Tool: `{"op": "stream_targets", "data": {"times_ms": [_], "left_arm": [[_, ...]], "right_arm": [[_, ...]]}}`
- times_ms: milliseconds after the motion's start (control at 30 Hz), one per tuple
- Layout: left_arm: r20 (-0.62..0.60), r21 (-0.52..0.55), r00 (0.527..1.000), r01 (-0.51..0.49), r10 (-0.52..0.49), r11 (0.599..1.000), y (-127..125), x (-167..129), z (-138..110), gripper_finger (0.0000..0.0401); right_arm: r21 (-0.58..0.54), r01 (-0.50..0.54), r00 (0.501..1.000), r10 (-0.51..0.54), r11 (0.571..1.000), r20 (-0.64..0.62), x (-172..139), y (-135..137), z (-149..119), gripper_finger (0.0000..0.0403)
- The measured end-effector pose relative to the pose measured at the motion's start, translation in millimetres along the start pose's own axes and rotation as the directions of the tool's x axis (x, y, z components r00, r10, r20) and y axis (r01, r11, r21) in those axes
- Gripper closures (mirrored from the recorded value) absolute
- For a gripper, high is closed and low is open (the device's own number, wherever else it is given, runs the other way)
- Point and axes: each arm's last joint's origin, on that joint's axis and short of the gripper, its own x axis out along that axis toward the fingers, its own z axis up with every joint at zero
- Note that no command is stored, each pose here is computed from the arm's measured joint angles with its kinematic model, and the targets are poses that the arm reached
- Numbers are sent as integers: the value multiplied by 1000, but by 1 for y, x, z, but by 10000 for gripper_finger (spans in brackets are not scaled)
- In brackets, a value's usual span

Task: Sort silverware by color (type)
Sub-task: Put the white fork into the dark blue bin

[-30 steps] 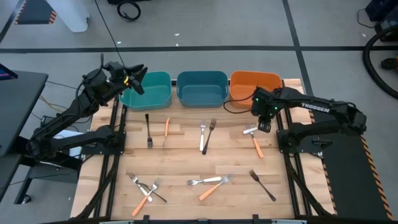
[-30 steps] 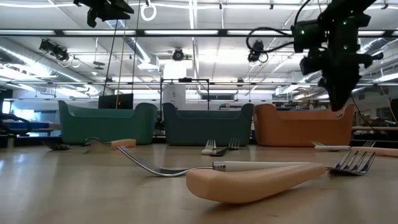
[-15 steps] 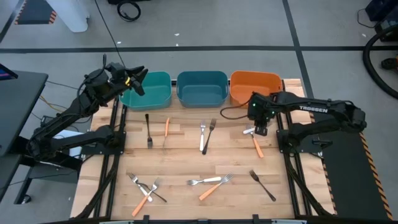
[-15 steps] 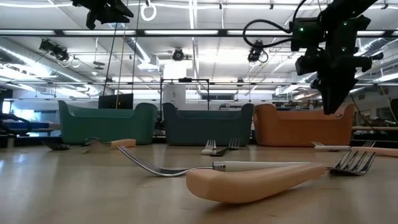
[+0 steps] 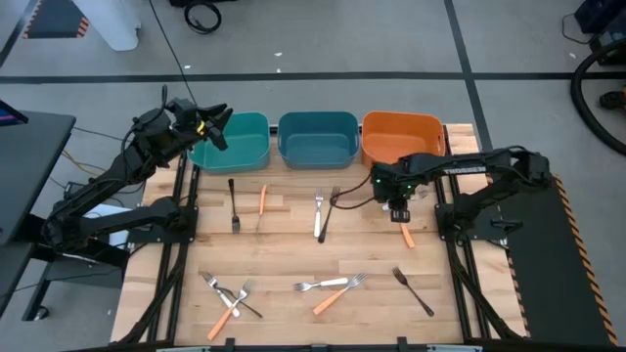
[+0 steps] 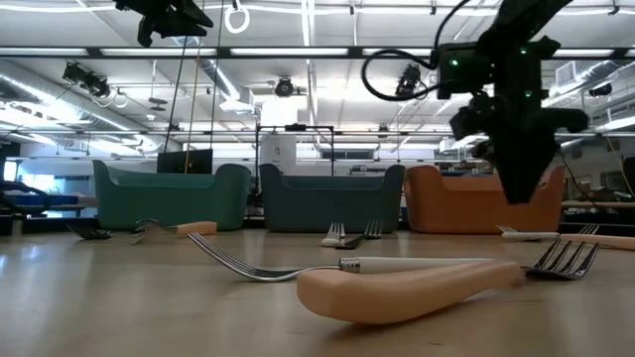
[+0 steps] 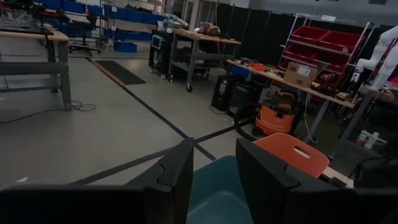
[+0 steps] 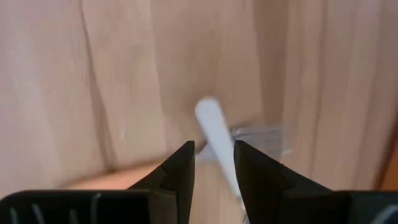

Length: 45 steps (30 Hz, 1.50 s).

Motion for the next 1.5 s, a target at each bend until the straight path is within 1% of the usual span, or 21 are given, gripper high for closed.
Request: {"op": "stream_targets", "data": {"times_ms": [100,333,433,700,1067,1200,1400,1500], "left_arm": [[0,0,1000,0,0,1000,0,0,0,271],[0,0,1000,0,0,1000,0,0,0,271],[-3,0,1000,-1,1,1000,0,0,0,271],[-58,10,998,-12,12,1000,1,0,-6,271],[-60,10,998,-13,13,1000,1,0,-6,271],[-66,11,998,-14,14,1000,1,0,-6,271],[-66,11,998,-14,14,1000,1,0,-6,271],[-66,11,998,-14,14,1000,1,0,-6,271]], "right_arm": [[-6,26,999,-26,1000,-30,4,-1,5,283],[7,17,996,-16,1000,-84,14,-3,6,283],[9,14,996,-13,1000,-93,17,-3,7,283],[9,13,993,-12,1000,-118,27,-4,11,283],[14,-2,990,3,1000,-143,34,-4,12,283],[14,-48,991,49,999,-125,35,-3,14,283],[-46,-14,996,10,999,-84,36,0,19,283],[-64,-9,996,3,998,-94,35,1,18,283]]}}
